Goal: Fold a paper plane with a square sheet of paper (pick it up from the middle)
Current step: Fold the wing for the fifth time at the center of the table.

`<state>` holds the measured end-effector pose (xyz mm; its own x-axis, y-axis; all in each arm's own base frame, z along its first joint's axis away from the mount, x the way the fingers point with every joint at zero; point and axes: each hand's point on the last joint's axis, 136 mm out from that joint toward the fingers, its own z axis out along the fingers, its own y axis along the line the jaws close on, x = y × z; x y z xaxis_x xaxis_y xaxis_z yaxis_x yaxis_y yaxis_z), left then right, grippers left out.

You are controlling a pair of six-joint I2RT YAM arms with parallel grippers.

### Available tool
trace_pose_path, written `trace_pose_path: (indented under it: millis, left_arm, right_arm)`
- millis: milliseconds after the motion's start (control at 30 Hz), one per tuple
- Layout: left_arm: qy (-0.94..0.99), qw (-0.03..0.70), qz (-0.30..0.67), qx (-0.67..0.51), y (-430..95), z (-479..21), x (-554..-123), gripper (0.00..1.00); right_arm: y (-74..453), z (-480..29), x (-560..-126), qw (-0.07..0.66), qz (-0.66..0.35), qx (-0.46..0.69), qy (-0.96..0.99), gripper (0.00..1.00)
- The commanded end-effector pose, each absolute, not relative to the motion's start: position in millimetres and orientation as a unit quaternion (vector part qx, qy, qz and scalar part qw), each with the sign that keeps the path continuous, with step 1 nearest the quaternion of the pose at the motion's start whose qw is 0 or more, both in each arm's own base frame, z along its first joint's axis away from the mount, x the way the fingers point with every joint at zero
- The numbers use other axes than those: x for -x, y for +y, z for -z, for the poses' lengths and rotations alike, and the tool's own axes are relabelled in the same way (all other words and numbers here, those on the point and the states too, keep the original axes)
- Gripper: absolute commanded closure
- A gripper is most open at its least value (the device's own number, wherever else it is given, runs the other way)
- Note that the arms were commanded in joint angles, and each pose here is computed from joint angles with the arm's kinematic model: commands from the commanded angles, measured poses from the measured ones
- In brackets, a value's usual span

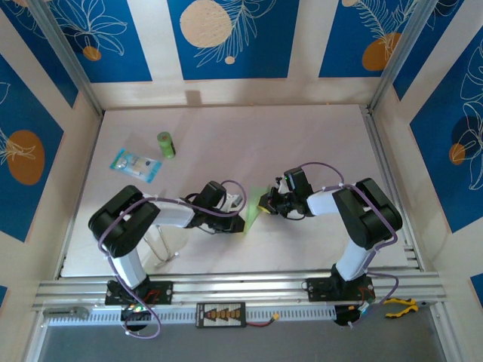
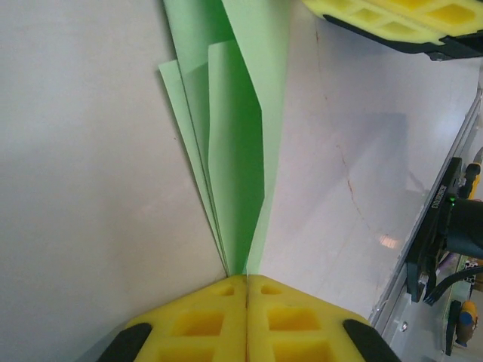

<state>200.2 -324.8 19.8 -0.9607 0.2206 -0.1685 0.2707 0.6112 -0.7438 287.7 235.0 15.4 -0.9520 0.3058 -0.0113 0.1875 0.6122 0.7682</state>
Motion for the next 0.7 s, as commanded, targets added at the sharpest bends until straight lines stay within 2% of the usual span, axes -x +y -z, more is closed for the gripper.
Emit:
trace_pose_path:
  millis: [0, 167, 333, 400, 667]
  left_arm:
    - [0.921, -0.044, 0.368, -0.118, -298, 13, -167, 0.94]
    - [0.922, -0.048, 0.365, -0.117, -296, 15, -164, 1.0]
    - [0.92, -0.047, 0.371, -0.118, -295, 12, -162, 1.0]
    - [0.919, -0.042, 0.374, -0.119, -295, 9, -162, 0.92]
    - [0.909, 0.039, 0.392, -0.132, -305, -36, -186, 0.82]
  right_arm:
    - [229, 6, -279, 0.054, -0.378, -0.153, 0.911, 0.91]
    - [228, 7, -279, 0.053, -0.375, -0.155, 0.912, 0.91]
    - [228, 7, -279, 0.053, -0.374, -0.156, 0.913, 0.91]
    - [227, 8, -279, 0.053, -0.372, -0.156, 0.914, 0.91]
    - [227, 8, -280, 0.052, -0.371, -0.156, 0.914, 0.91]
